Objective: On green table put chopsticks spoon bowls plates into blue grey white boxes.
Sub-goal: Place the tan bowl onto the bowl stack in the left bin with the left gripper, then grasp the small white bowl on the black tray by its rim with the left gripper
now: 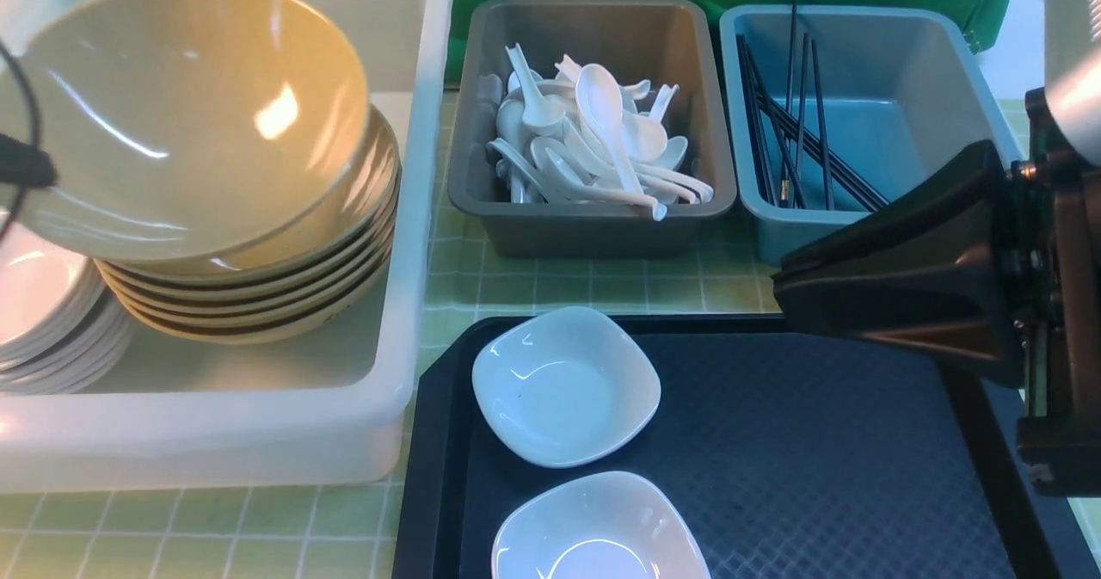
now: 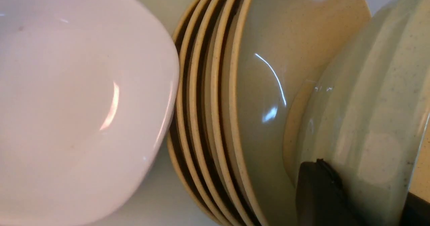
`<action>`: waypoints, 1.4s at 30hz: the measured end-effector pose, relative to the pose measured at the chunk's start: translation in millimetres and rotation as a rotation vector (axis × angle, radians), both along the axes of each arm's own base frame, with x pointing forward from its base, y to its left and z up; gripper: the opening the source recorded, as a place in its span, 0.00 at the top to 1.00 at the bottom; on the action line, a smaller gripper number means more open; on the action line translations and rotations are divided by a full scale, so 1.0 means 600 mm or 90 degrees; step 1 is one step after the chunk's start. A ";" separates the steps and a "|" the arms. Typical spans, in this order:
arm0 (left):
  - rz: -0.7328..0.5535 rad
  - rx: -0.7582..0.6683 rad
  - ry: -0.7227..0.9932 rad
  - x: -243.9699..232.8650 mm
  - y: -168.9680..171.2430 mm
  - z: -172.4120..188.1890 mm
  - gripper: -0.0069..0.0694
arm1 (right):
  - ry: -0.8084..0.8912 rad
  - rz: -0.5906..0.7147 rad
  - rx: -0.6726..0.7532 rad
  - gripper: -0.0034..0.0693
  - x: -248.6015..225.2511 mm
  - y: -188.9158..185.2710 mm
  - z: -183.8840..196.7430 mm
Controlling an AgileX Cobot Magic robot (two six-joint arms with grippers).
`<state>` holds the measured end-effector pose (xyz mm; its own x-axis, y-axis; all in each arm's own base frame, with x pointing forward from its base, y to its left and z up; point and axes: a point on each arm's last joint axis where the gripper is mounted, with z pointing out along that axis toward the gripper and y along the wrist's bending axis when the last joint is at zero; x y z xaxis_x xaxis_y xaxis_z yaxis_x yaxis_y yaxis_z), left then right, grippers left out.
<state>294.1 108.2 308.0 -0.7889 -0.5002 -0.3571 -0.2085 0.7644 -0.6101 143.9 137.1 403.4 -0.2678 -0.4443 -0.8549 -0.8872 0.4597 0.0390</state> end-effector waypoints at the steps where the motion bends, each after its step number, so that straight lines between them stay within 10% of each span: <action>1: -0.002 -0.002 0.006 0.011 -0.005 -0.010 0.89 | 0.003 0.003 -0.002 0.85 -0.001 0.000 -0.001; 11: 0.026 0.004 0.052 0.045 -0.031 -0.042 0.79 | 0.030 0.031 -0.019 0.84 -0.008 0.001 -0.007; 27: 0.048 0.043 0.044 0.035 -0.041 -0.005 0.14 | 0.033 0.036 -0.023 0.82 -0.009 0.001 -0.008; 38: 0.019 0.196 0.055 0.010 -0.031 0.095 0.10 | 0.028 0.045 -0.029 0.80 -0.010 0.001 -0.008; 42: -0.152 0.201 -0.033 -0.001 -0.126 0.136 0.11 | 0.014 0.059 -0.039 0.80 -0.011 0.000 -0.009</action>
